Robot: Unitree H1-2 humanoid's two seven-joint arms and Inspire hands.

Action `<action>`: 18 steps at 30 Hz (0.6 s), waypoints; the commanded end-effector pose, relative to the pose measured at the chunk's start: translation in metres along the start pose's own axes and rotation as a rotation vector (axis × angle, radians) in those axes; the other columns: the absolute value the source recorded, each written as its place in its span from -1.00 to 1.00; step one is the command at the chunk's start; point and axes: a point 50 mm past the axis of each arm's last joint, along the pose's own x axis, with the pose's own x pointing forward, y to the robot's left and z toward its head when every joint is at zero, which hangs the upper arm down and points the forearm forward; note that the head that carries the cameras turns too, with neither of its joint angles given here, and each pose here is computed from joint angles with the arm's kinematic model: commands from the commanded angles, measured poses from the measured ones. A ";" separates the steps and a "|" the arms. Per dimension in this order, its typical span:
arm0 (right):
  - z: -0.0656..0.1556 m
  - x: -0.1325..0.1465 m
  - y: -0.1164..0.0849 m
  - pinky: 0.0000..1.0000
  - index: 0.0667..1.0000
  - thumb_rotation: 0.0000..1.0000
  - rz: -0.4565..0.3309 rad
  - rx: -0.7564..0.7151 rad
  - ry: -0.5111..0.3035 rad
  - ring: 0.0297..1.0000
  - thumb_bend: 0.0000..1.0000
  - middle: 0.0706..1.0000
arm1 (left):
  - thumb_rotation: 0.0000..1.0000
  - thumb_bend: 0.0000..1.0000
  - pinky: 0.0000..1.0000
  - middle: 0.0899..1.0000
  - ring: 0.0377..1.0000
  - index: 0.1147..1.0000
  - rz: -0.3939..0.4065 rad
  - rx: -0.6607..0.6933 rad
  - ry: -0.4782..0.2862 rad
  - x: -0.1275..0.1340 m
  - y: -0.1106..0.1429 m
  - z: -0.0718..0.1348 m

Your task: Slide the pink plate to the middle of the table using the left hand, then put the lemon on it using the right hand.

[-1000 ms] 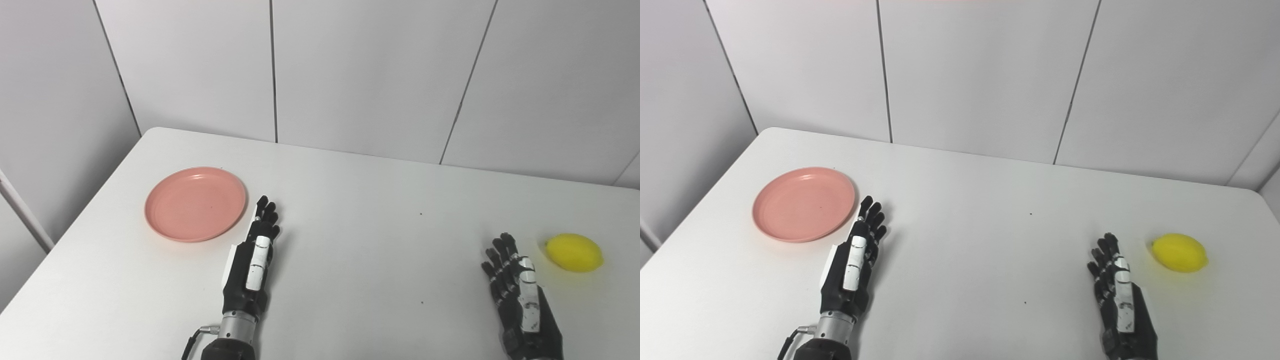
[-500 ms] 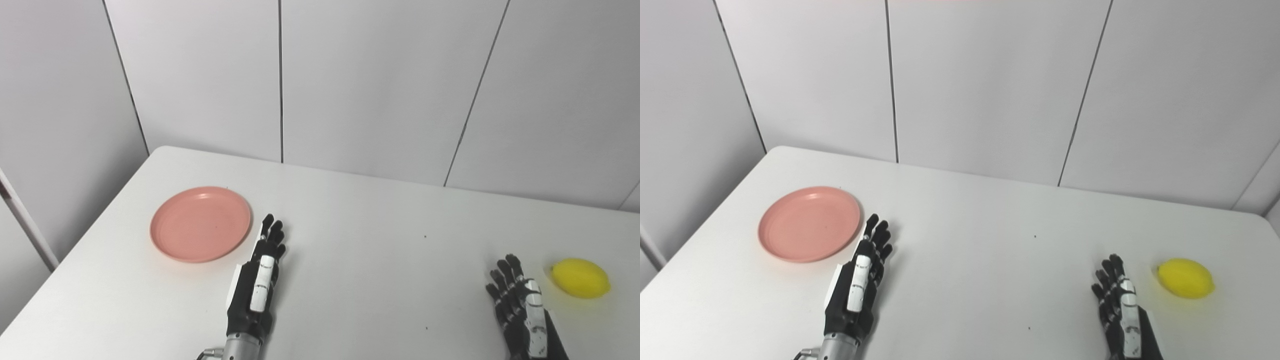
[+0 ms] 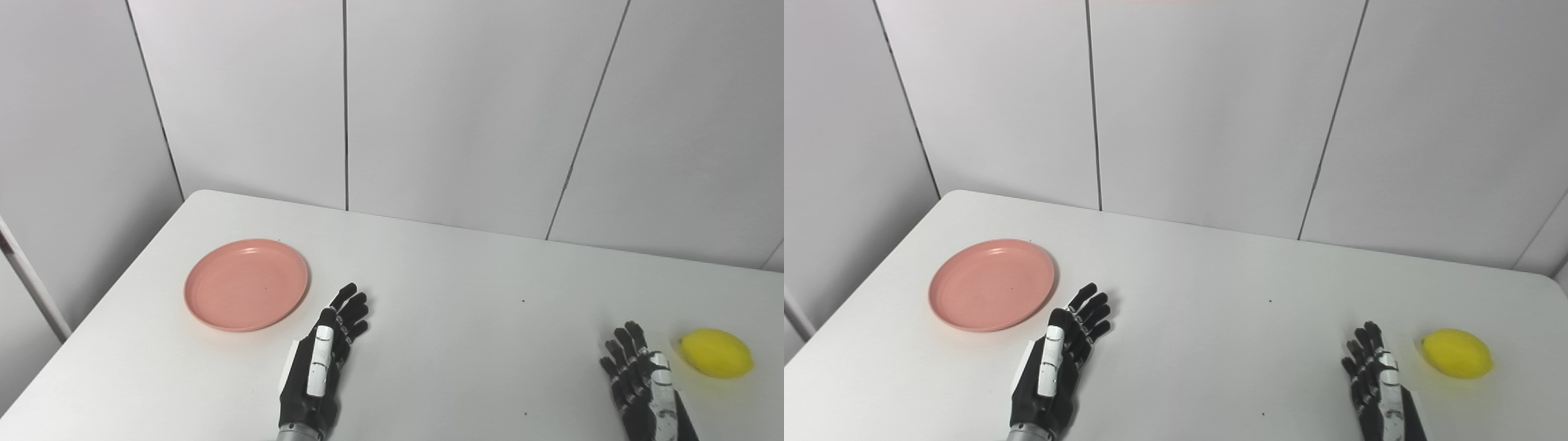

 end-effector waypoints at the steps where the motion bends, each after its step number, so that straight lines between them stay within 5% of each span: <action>1: -0.034 -0.024 -0.006 1.00 1.00 1.00 -0.030 0.027 0.137 1.00 0.47 1.00 | 0.87 0.59 0.80 0.76 0.79 0.74 -0.013 -0.006 -0.011 0.002 0.001 0.010; 18: -0.033 -0.025 0.002 1.00 0.98 1.00 -0.031 0.038 0.131 1.00 0.38 1.00 | 0.80 0.71 0.82 0.75 0.76 0.71 -0.067 0.042 -0.146 0.053 0.016 0.086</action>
